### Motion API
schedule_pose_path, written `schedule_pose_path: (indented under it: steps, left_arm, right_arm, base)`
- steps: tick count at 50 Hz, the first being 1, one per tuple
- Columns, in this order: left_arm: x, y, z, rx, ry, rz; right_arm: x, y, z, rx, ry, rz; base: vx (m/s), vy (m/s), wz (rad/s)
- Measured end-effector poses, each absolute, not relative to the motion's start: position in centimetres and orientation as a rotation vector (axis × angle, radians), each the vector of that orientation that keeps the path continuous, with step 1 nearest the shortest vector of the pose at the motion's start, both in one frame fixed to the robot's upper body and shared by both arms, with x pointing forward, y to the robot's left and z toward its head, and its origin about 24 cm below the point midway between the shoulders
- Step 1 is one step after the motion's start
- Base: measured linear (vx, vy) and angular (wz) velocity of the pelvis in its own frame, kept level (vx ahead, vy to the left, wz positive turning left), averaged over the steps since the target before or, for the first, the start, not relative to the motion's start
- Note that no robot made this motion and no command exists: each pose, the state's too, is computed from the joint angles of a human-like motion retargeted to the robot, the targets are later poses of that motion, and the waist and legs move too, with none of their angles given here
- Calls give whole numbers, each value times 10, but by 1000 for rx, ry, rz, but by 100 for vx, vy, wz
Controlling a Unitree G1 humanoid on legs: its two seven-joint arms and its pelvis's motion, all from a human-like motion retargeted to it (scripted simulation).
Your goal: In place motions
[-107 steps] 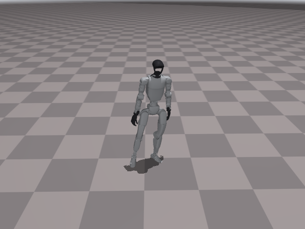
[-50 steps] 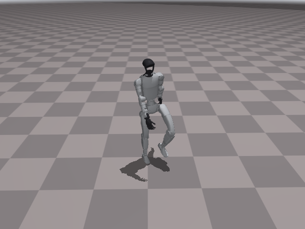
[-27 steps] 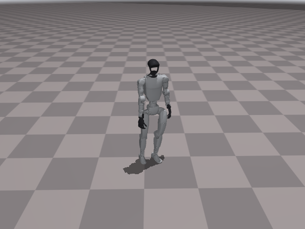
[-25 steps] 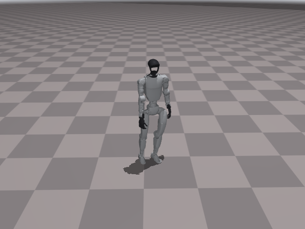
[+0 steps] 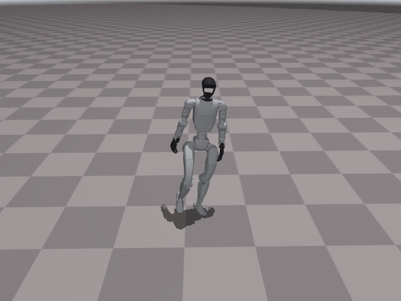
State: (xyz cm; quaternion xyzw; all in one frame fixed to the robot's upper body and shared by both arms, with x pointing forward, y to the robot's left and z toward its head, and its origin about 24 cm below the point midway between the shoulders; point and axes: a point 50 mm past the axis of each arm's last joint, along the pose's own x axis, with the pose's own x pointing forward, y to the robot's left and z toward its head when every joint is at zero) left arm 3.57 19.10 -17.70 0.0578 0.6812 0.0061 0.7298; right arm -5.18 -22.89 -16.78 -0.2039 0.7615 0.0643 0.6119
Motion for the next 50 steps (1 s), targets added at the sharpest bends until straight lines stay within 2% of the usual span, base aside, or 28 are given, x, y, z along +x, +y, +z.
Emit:
schedule_pose_path:
  steps: [7,10,13,17,22,30,35,40,50]
  left_arm:
    - [182,171,-143,230,1015,-142]
    - [218,163,-123,205,853,-170]
    - [231,169,-115,216,812,-135]
    - [212,179,-126,241,898,-148]
    - [162,186,-150,278,1066,-146]
    - [68,176,-176,325,1404,-188]
    - [39,169,-180,326,1406,-228]
    - [20,174,-181,388,1509,-272]
    - [-3,185,-180,309,1574,-203]
  right_arm:
    - [-138,-229,-143,-267,2122,108]
    - [-157,-224,-137,-195,2186,15]
    - [-153,-217,-140,-128,2158,-41]
    - [-128,-213,-151,-107,2046,-41]
    - [-64,-210,-171,-147,1804,26]
    - [17,-207,-178,-305,1528,186]
    - [55,-210,-175,-453,1384,227]
    - [49,-209,-175,-449,1393,201]
    - [-55,-223,-167,-350,1834,138]
  base:
    - [-6,-2,29]
    - [6,-4,-3]
    - [2,-3,-23]
    - [6,-4,-38]
    - [11,-6,-30]
    - [11,-14,7]
    - [-6,-14,19]
    - [-4,-13,57]
    - [5,-15,5]
